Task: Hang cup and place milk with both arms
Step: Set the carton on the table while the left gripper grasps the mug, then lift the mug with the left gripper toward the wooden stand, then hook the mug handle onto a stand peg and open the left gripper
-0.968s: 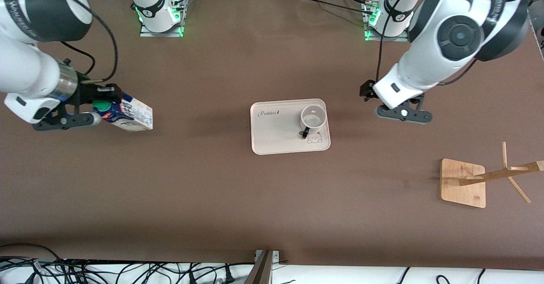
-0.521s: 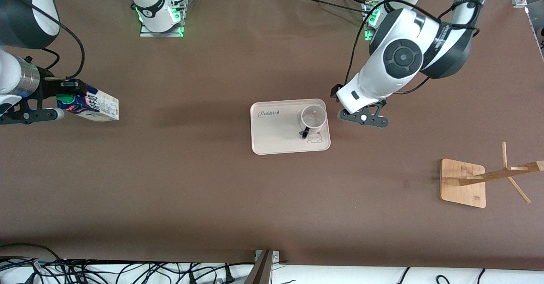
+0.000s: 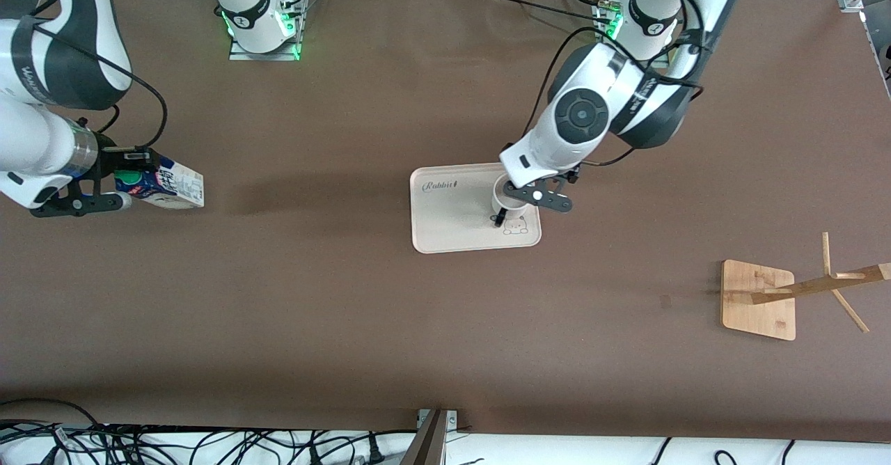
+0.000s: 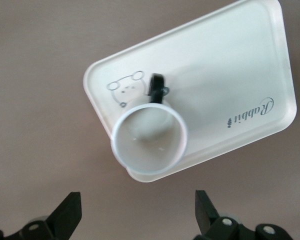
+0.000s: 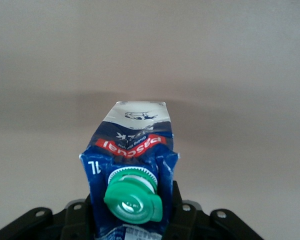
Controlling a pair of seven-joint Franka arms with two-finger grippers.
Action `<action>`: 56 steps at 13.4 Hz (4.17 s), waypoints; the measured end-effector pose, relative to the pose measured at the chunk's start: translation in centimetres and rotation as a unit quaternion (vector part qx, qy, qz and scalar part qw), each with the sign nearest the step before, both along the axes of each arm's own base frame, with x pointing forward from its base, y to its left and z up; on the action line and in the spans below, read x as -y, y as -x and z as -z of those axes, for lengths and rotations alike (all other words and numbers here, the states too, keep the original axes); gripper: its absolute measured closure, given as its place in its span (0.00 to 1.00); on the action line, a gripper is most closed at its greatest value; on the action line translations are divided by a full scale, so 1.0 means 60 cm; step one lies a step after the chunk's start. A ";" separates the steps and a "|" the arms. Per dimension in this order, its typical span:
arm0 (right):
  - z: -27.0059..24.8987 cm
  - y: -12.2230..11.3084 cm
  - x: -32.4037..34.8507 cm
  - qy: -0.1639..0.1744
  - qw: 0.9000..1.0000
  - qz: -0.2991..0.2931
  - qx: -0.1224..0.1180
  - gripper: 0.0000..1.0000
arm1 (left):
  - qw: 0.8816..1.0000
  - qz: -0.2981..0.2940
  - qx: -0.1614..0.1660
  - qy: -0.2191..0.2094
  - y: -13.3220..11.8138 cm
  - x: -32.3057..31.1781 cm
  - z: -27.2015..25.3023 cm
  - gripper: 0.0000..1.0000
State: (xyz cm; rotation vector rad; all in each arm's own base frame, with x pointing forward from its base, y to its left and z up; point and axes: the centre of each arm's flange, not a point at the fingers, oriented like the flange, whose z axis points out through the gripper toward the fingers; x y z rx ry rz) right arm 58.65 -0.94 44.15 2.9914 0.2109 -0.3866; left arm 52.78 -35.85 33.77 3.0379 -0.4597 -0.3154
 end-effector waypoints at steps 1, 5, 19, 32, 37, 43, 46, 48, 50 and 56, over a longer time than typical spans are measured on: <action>0.011 0.003 -0.001 -0.001 1.000 -0.002 0.003 0.46 | 1.000 0.008 0.002 0.003 0.007 0.020 0.020 0.00; 0.050 0.016 -0.003 -0.004 1.000 -0.008 0.019 0.46 | 1.000 0.026 0.003 0.010 0.027 0.069 0.088 0.00; 0.187 0.060 0.009 -0.016 0.997 -0.016 0.073 0.42 | 0.999 0.042 0.017 -0.003 0.022 0.073 0.153 0.93; -0.082 0.060 0.012 -0.038 0.990 0.021 0.136 0.00 | 0.998 -0.050 0.033 -0.030 -0.104 -0.115 -0.140 0.93; -0.251 0.052 0.004 -0.074 0.985 0.041 0.151 0.00 | 0.986 -0.153 0.067 -0.029 -0.191 -0.369 -0.250 0.93; -0.247 0.050 0.019 -0.075 0.987 0.051 0.133 0.00 | 0.979 -0.175 0.096 -0.035 -0.222 -0.576 -0.318 0.93; -0.246 0.052 0.027 -0.055 0.989 0.047 0.128 0.00 | 0.978 -0.167 0.117 -0.040 -0.240 -0.655 -0.321 0.93; -0.247 0.053 0.028 -0.050 0.990 0.045 0.126 0.00 | 0.979 -0.158 0.119 -0.041 -0.248 -0.695 -0.305 0.93; -0.251 0.054 0.027 -0.038 0.991 0.038 0.125 0.00 | 0.981 -0.152 0.112 -0.041 -0.250 -0.721 -0.290 0.93; -0.253 0.048 0.019 -0.036 0.991 0.032 0.122 0.00 | 0.985 -0.131 0.101 -0.044 -0.248 -0.783 -0.265 0.93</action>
